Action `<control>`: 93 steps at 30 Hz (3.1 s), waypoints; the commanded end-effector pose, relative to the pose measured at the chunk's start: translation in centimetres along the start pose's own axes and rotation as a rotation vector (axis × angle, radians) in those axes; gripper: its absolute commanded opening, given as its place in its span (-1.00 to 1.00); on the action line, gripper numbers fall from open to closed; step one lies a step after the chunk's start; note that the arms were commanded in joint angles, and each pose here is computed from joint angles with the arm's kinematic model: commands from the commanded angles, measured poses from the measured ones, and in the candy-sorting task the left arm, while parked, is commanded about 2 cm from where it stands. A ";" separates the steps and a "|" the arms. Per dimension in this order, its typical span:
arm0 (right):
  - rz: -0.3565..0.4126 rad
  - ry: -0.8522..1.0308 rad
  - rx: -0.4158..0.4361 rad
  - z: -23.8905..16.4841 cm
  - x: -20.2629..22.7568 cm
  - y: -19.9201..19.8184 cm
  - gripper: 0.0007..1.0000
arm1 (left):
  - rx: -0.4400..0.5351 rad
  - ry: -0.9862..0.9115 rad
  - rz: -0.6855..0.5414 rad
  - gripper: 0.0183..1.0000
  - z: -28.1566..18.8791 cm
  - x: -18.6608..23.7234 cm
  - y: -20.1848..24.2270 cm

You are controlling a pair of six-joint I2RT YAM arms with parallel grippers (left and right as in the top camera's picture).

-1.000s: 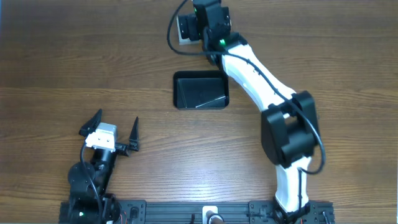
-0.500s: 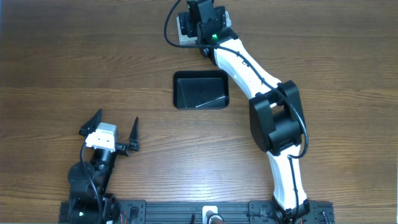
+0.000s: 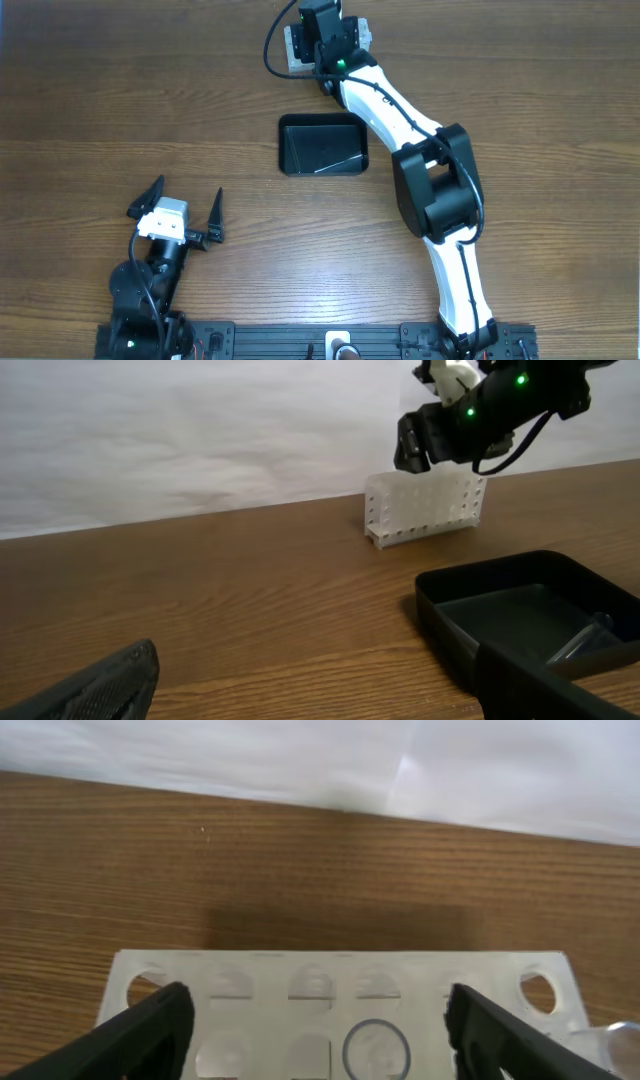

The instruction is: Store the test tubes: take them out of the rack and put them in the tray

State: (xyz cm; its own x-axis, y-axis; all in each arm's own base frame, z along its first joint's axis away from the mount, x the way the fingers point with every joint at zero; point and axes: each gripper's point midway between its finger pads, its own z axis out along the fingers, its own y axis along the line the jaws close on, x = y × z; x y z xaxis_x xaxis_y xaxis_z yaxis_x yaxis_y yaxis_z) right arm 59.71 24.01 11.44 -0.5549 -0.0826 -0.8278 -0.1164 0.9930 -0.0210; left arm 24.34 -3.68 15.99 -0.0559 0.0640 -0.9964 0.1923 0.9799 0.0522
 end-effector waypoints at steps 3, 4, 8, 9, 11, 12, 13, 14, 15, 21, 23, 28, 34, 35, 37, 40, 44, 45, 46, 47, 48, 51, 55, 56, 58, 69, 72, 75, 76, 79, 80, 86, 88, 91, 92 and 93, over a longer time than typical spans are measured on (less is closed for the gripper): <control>0.011 -0.025 0.063 0.2 -0.8 -1.1 0.37 | 0.007 -0.003 0.013 1.00 0.0 0.1 -0.1; 0.010 -0.022 0.075 0.2 -0.7 -1.3 0.35 | 0.007 -0.003 0.013 1.00 0.0 0.1 -0.1; 0.004 -0.008 0.085 0.2 -0.3 -1.5 0.29 | 0.007 -0.003 0.013 1.00 0.0 0.1 -0.1; 0.004 -0.008 0.085 0.2 -0.3 -1.5 0.26 | 0.007 -0.003 0.013 0.99 0.0 0.1 -0.1; 0.004 -0.010 0.098 0.2 -0.4 -1.7 0.16 | 0.007 -0.003 0.013 1.00 0.0 0.1 -0.1; 0.004 -0.012 0.103 0.2 -0.4 -1.8 0.12 | 0.007 -0.003 0.013 1.00 0.0 0.1 -0.1; 0.004 -0.012 0.102 0.2 -0.4 -1.8 0.08 | 0.007 -0.003 0.013 1.00 0.0 0.1 -0.1; 0.005 -0.012 0.102 0.2 -0.4 -1.8 0.03 | 0.007 -0.003 0.013 1.00 0.0 0.1 -0.1; 0.004 -0.012 0.102 0.2 -0.4 -1.8 -0.02 | 0.007 -0.003 0.013 1.00 0.0 0.1 -0.1; 0.004 -0.011 0.103 0.2 -0.4 -1.8 -0.22 | 0.007 -0.003 0.013 1.00 0.0 0.1 -0.1; 0.004 -0.011 0.103 0.2 -0.4 -1.8 -0.29 | 0.007 -0.003 0.013 1.00 0.0 0.1 -0.1; 0.004 -0.012 0.107 0.2 -0.4 -1.9 -0.37 | 0.007 -0.003 0.013 0.99 0.0 0.1 -0.1; 0.003 -0.017 0.143 0.1 -0.5 -2.4 -0.45 | 0.007 -0.003 0.013 1.00 0.0 0.1 -0.1; 0.003 -0.016 0.143 0.1 -0.5 -2.4 -0.46 | 0.007 -0.003 0.013 1.00 0.0 0.1 -0.1; 0.002 -0.015 0.143 0.1 -0.4 -2.4 -0.51 | 0.007 -0.003 0.013 1.00 0.0 0.1 -0.1; 0.002 -0.014 0.143 0.1 -0.4 -2.4 -0.57 | 0.007 -0.003 0.013 1.00 0.0 0.1 -0.1; 0.001 -0.015 0.142 0.1 -0.4 -2.4 -0.63 | 0.007 -0.003 0.013 1.00 0.0 0.1 -0.1; 0.001 -0.015 0.141 0.0 -0.4 -2.3 -0.64 | 0.007 -0.003 0.013 1.00 0.0 0.1 -0.1; 0.001 -0.015 0.141 0.0 -0.4 -2.3 -0.65 | 0.007 -0.003 0.013 1.00 0.0 0.1 -0.1; 0.001 -0.015 0.141 0.0 -0.4 -2.3 -0.67 | 0.007 -0.003 0.013 1.00 0.0 0.1 -0.1; 0.001 -0.015 0.141 0.0 -0.4 -2.3 -0.68 | 0.007 -0.003 0.013 1.00 0.0 0.1 -0.1; 0.001 -0.016 0.141 0.0 -0.5 -2.3 -0.71 | 0.007 -0.003 0.013 1.00 0.0 0.1 -0.1; 0.003 -0.022 0.140 -0.2 -0.8 -2.3 -0.74 | 0.007 -0.003 0.013 1.00 0.0 0.1 -0.1; 0.004 -0.024 0.140 -0.3 -0.9 -2.3 -0.75 | 0.007 -0.003 0.013 1.00 0.0 0.1 -0.1; 0.006 -0.032 0.138 -0.6 -1.3 -2.4 -0.75 | 0.007 -0.003 0.013 1.00 0.0 0.1 -0.1; 0.050 -0.209 0.115 -8.4 -10.4 -3.2 -0.77 | 0.007 -0.003 0.013 0.99 0.0 0.1 -0.1; 0.076 -0.274 0.103 -11.7 -13.3 -3.7 -0.77 | 0.007 -0.003 0.013 1.00 0.0 0.1 -0.1; 0.094 -0.320 0.083 -15.0 -15.6 -4.1 -0.78 | 0.007 -0.003 0.013 1.00 0.0 0.1 -0.1; 0.101 -0.325 0.067 -16.0 -16.1 -4.1 -0.78 | 0.007 -0.003 0.013 1.00 0.0 0.1 -0.1; 0.117 -0.292 0.007 -18.0 -16.0 -3.7 -0.76 | 0.007 -0.003 0.013 1.00 0.0 0.1 -0.1; 0.123 -0.258 -0.018 -18.4 -15.4 -3.4 -0.75 | 0.007 -0.003 0.013 1.00 0.0 0.1 -0.1; 0.114 0.077 -0.139 -17.0 -7.2 -1.3 -0.79 | 0.007 -0.003 0.013 1.00 0.0 0.1 -0.1; 0.099 0.169 -0.172 -15.8 -4.3 -0.5 -0.79 | 0.007 -0.003 0.013 1.00 0.0 0.1 -0.1; 0.089 0.283 -0.232 -14.0 -0.3 0.9 -0.75 | 0.007 -0.003 0.013 1.00 0.0 0.1 -0.1; 0.088 0.317 -0.246 -13.5 0.9 1.3 -0.75 | 0.007 -0.003 0.013 1.00 0.0 0.1 -0.1; 0.086 0.357 -0.264 -13.0 2.4 1.7 -0.75 | 0.007 -0.003 0.013 1.00 0.0 0.1 -0.1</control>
State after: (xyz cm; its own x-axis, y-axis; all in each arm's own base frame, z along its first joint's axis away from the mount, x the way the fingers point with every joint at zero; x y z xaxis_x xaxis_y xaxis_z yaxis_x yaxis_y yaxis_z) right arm 48.78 22.75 20.96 -0.7388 -0.0504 -0.6721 -0.1962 0.9701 0.1429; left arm 24.34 -3.68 16.00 -0.0555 0.0640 -0.9964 0.1923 0.9799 0.0522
